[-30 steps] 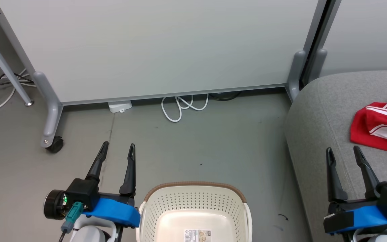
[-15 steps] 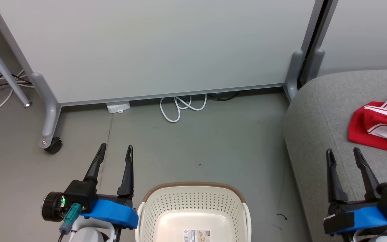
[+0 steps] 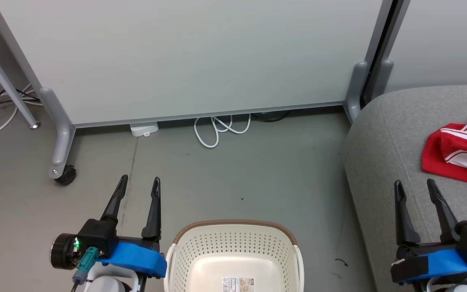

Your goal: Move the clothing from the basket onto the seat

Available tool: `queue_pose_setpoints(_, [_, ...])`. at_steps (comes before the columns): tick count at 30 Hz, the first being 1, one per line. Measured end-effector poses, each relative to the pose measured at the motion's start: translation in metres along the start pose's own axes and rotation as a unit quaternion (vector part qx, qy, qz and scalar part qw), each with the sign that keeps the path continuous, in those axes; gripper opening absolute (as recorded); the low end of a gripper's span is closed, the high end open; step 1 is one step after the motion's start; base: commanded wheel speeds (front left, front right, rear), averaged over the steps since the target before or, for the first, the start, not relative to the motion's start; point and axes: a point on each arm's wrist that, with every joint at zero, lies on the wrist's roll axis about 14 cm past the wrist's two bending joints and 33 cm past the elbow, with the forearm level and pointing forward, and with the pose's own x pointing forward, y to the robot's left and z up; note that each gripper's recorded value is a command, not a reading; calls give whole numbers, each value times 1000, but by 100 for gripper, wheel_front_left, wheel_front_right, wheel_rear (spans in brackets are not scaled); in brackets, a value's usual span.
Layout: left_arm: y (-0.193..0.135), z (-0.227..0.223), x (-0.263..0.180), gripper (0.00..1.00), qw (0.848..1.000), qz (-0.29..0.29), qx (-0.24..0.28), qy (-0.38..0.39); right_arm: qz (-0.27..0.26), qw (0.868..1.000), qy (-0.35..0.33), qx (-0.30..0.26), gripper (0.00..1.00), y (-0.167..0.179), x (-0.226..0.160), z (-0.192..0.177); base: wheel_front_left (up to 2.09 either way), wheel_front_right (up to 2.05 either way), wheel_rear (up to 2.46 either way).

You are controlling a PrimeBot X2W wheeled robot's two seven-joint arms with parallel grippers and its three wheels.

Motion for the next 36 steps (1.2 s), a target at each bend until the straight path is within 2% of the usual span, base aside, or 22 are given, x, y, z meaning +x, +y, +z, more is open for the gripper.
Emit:
queue_pose_setpoints(3, [0,0,0,100,1000,0,2,-1,0,1000,0,1,100,0,0,0,0,0,0])
queue_pose_setpoints(4, [1,1,0,0,1000,1,2,-1,0,1000,1,1,0,0,0,0,0,0,0])
queue_pose_setpoints(10, [1,-31,-17,0,999,9,-14,51,-8,999,40,14,0,-2,-9,-23,0,0,0])
queue_pose_setpoints(20, [15,-32,-17,0,991,47,-109,58,-37,992,54,109,0,-9,-10,-29,0,0,0])
queue_pose_setpoints(36, [31,-30,-17,0,965,88,-242,53,-65,966,61,243,0,-14,-11,-33,0,0,0])
